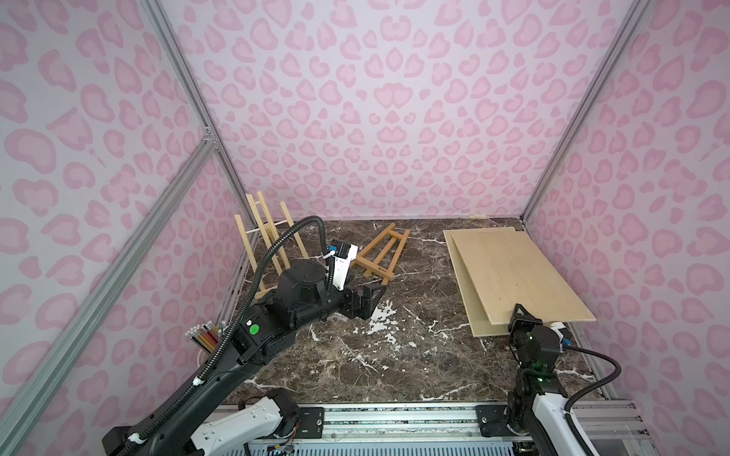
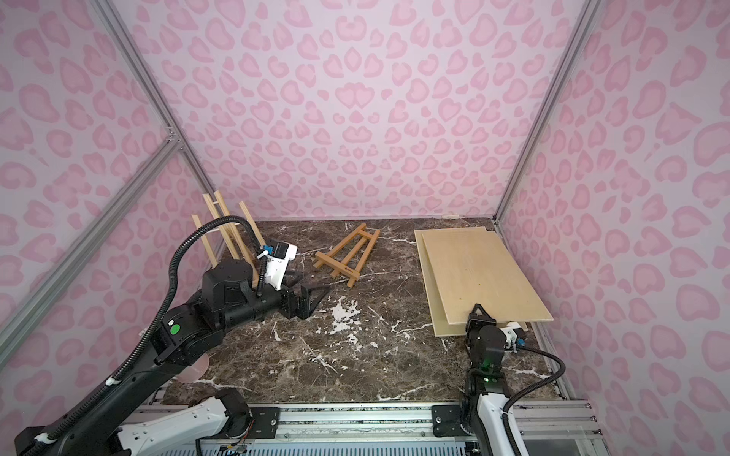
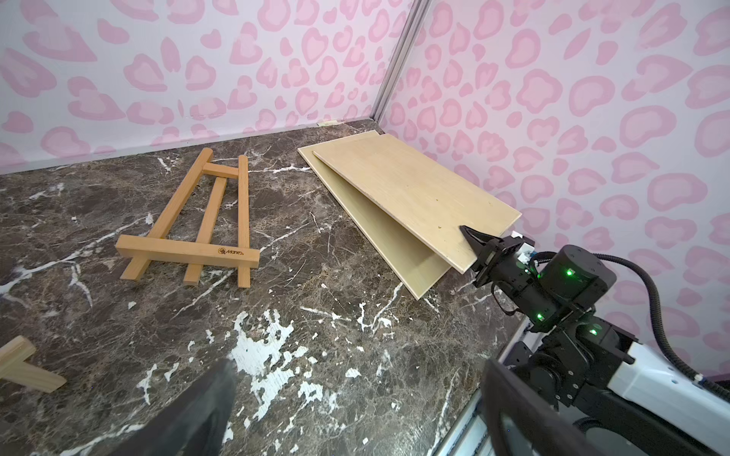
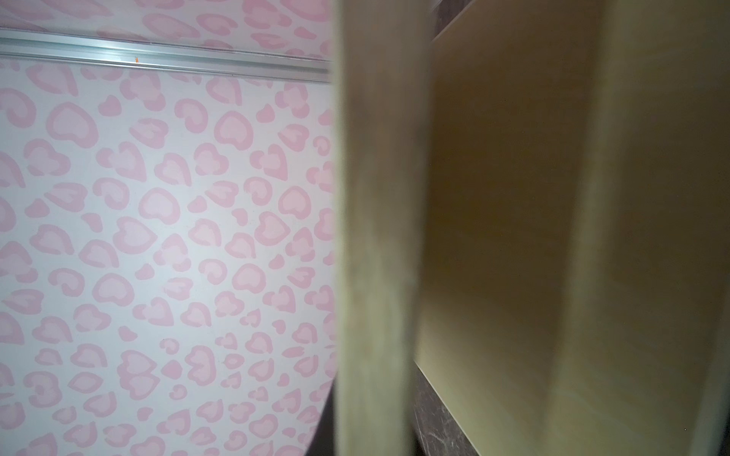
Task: Disassemble the easel
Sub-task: Place the drawing board on the drawing board.
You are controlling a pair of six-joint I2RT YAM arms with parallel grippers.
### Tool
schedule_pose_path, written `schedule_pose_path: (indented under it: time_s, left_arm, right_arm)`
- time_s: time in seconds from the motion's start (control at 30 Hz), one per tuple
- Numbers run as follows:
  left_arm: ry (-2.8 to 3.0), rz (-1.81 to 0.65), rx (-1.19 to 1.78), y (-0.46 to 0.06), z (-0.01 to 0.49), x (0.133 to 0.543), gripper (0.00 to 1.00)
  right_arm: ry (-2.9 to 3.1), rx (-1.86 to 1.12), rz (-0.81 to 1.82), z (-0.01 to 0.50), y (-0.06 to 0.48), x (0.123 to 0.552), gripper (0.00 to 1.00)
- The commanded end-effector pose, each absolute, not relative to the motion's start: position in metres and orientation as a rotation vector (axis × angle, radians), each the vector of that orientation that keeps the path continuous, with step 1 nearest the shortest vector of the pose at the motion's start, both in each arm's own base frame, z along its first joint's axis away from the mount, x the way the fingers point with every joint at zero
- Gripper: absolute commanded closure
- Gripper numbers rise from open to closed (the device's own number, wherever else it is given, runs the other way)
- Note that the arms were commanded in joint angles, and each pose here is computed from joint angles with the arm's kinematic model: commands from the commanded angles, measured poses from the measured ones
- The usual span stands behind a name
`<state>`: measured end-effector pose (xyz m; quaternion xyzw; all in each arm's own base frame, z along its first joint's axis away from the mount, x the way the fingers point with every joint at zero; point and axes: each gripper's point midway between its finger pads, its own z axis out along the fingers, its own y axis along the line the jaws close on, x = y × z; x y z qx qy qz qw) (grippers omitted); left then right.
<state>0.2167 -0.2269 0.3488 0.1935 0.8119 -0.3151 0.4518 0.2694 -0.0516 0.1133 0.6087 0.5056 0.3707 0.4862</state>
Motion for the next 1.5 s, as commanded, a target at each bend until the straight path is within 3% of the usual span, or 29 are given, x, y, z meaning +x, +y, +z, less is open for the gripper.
schedule_pose_path:
  time_s: [0.0,0.07,0.3,0.6,0.77,0.9,1.47]
  left_arm:
    - [1.964,-0.796,0.465,-0.229,0.358,0.220,0.02]
    - [1.967,-0.798,0.463,-0.229,0.358,0.220,0.02]
    - [1.962,-0.808,0.448,-0.226,0.360,0.222,0.02]
    - [1.961,-0.811,0.433,-0.224,0.361,0.223,0.02]
    - [1.963,-0.815,0.430,-0.223,0.361,0.224,0.02]
    - [1.961,-0.813,0.425,-0.222,0.361,0.224,0.02]
    - [1.965,-0.815,0.418,-0.221,0.361,0.226,0.02]
  right_arm:
    - [1.338,1.540,0.835,0.076,-0.046,0.258,1.00]
    - [1.355,1.540,0.824,0.073,-0.045,0.257,0.98]
    - [1.389,1.562,0.813,0.062,-0.041,0.250,0.77]
    - [1.463,1.532,0.802,0.061,-0.035,0.251,0.70]
    - [1.536,1.512,0.804,0.056,-0.027,0.252,0.75]
    - [1.564,1.485,0.813,0.057,-0.024,0.256,0.96]
    - [1.606,1.456,0.842,0.057,-0.016,0.256,1.00]
